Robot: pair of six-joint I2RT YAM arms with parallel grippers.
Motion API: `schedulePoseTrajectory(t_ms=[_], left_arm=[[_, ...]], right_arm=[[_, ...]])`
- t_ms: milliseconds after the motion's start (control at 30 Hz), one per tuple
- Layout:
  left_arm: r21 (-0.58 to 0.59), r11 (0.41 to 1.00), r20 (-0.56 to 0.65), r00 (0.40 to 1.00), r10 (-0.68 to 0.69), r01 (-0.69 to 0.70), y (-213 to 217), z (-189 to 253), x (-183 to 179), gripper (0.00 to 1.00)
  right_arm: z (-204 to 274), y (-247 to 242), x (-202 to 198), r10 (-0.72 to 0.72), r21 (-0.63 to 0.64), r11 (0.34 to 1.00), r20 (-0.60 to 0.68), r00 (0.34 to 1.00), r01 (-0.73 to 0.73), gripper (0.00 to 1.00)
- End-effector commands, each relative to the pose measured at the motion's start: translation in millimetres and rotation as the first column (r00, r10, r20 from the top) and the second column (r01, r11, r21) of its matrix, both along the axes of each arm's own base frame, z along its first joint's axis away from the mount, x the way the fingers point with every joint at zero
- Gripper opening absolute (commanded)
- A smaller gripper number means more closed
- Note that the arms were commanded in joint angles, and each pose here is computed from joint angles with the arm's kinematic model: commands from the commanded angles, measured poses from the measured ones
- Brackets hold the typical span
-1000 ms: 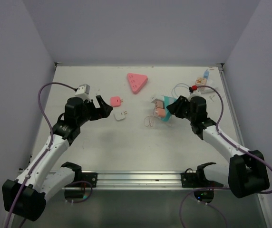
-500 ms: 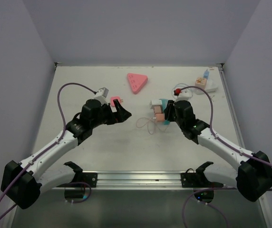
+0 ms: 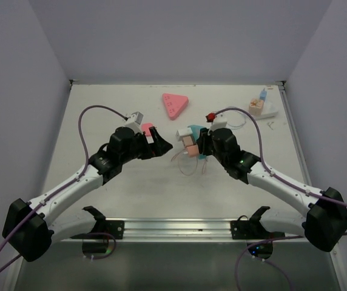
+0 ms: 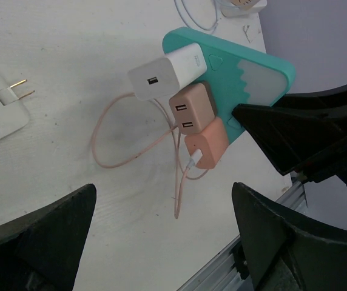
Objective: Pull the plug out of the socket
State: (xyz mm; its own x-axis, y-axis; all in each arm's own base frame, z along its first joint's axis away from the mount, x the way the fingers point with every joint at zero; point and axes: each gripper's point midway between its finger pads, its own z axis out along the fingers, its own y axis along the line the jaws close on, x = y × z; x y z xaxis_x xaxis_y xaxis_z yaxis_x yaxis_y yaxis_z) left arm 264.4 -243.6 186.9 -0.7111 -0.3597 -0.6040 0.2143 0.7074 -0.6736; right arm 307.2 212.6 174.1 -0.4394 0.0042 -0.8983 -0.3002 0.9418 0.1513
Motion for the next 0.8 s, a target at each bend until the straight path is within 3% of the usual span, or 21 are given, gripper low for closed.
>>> schedulePoseTrajectory(t_ms=[0, 333, 767], left_arm=[[-0.07, 0.998, 0.063, 0.998, 0.013, -0.009, -11, 28, 8, 0.96], [-0.1, 0.994, 0.056, 0.998, -0.035, 0.04, -53, 25, 2, 0.91], [-0.126, 0.992, -0.027, 0.999, -0.036, 0.032, -86, -10, 4, 0.73]], right_arm=[[46, -7, 17, -0.104, 0.139, 0.987, 0.13, 0.986, 0.085, 0.0], [44, 28, 4, -0.027, 0.4, 0.917, 0.079, 0.997, -0.007, 0.0], [42, 31, -4, -0.017, 0.487, 0.873, 0.095, 0.995, -0.032, 0.0]])
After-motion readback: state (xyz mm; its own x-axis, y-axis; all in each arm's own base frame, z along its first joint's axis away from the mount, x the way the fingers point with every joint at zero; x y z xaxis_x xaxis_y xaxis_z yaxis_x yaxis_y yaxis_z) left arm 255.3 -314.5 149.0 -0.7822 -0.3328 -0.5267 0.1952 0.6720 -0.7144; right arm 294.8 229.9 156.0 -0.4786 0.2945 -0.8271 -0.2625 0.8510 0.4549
